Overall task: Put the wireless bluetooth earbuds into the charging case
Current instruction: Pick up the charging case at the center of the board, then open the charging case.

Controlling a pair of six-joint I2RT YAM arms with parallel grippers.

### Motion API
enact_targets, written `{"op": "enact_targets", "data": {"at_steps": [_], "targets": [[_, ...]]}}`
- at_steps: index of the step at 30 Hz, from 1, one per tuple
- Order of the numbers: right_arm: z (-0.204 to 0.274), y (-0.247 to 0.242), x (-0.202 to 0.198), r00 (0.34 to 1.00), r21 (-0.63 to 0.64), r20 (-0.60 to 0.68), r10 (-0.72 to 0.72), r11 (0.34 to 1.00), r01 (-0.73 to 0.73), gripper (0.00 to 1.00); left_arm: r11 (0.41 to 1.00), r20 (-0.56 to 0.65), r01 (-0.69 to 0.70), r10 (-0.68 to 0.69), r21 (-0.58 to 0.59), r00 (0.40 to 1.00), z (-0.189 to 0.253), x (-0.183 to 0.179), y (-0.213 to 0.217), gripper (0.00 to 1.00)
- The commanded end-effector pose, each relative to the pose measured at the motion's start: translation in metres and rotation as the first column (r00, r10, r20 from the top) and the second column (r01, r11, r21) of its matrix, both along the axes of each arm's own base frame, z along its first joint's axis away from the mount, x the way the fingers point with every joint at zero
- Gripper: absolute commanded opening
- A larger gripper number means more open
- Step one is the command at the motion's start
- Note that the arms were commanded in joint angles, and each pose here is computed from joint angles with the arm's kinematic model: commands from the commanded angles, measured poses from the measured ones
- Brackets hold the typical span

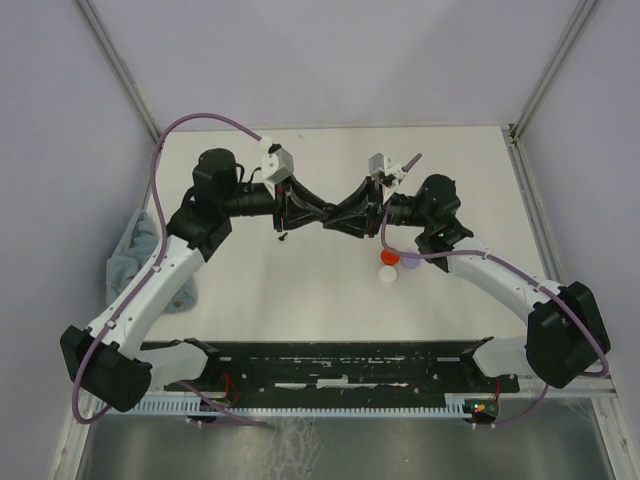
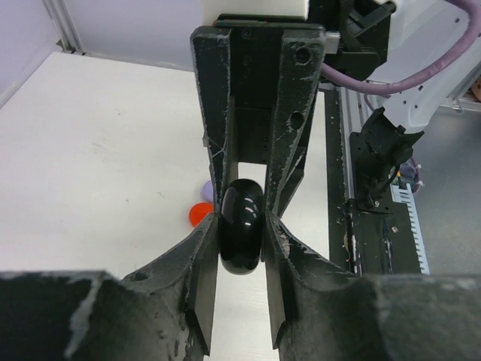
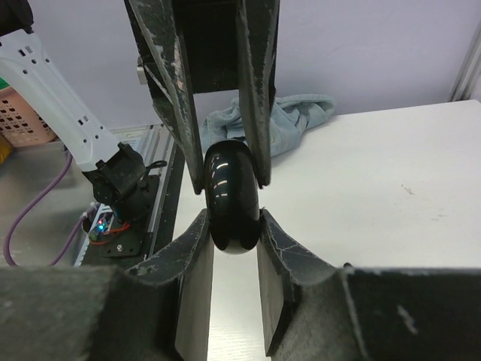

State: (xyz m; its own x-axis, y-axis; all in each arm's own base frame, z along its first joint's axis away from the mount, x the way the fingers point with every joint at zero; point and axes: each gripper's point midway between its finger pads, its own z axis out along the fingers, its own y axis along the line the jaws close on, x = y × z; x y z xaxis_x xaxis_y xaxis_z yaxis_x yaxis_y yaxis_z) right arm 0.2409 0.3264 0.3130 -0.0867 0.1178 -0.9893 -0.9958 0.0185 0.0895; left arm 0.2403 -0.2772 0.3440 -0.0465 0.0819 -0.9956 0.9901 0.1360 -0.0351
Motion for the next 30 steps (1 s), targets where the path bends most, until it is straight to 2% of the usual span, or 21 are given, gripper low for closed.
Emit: {"op": "enact_targets", "data": {"at_steps": [1,4,7,30], "targets": [[0.036,-0.002,-0.005,0.994,0.082,0.111,0.003,0.997,-0.013,0.06,0.996,0.014,-0.086,0.086,-0.008,0.996,0.011,0.009,0.005,0.44],[0.035,-0.002,-0.006,0.994,0.083,0.107,0.005,0.996,-0.014,0.05,0.995,0.020,-0.103,0.104,-0.010,0.994,0.013,0.009,0.008,0.54],[0.034,-0.003,-0.006,0.995,0.090,0.104,-0.002,0.996,-0.007,0.04,0.993,0.028,-0.118,0.118,-0.008,0.993,0.013,0.009,0.010,0.58],[0.006,-0.003,-0.008,0.998,0.028,0.066,0.014,0.999,-0.016,0.05,0.951,-0.006,-0.310,0.310,-0.009,0.951,0.034,0.037,0.022,0.64]]}}
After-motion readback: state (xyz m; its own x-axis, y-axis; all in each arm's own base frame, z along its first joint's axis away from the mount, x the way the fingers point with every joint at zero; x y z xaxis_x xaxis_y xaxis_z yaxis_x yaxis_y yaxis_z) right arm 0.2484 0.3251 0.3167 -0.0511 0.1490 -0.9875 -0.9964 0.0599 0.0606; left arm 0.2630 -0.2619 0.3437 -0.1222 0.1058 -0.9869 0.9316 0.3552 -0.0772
